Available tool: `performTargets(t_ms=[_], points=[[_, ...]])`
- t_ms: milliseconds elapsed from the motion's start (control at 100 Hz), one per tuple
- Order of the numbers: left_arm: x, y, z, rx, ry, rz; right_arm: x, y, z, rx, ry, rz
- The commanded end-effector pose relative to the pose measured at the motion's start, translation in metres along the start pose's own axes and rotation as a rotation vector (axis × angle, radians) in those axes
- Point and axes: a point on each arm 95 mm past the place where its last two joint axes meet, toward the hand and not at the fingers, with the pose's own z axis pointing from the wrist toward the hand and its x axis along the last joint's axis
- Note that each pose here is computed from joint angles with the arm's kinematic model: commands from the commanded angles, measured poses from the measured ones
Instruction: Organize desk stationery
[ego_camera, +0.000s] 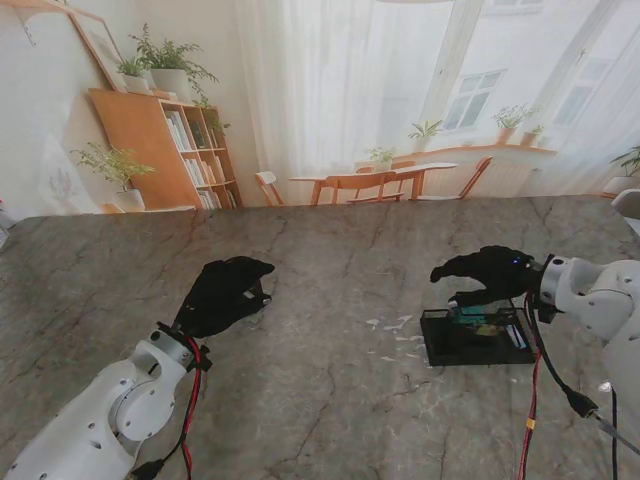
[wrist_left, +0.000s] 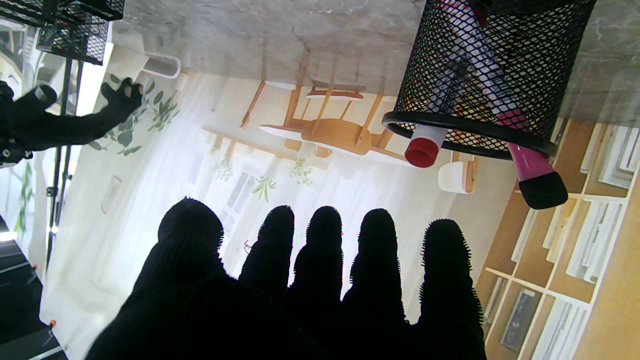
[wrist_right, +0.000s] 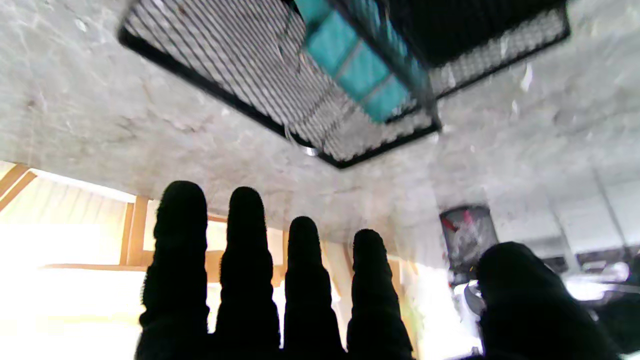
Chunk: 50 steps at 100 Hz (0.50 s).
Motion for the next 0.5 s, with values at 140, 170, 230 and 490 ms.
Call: performTargets(t_ms=[140, 170, 230, 490], points=[[0.001, 0.001, -0.002, 0.004, 0.000, -0.007, 0.016, 0.031, 0.011, -0.120, -0.026, 0.088], [0.001, 0.001, -0.002, 0.006, 0.000, -0.007, 0.020, 0.036, 0.013, -0.141, -0.028, 0.107], [0.001, 0.001, -0.003, 0.009, -0.002, -0.006, 0.028, 0.044, 0.018, -0.185, -0.025, 0.149], [0.001, -0.003, -0.008, 0.030, -0.010, -0.002, 0.078, 0.072, 0.040, -0.390, -0.015, 0.295]])
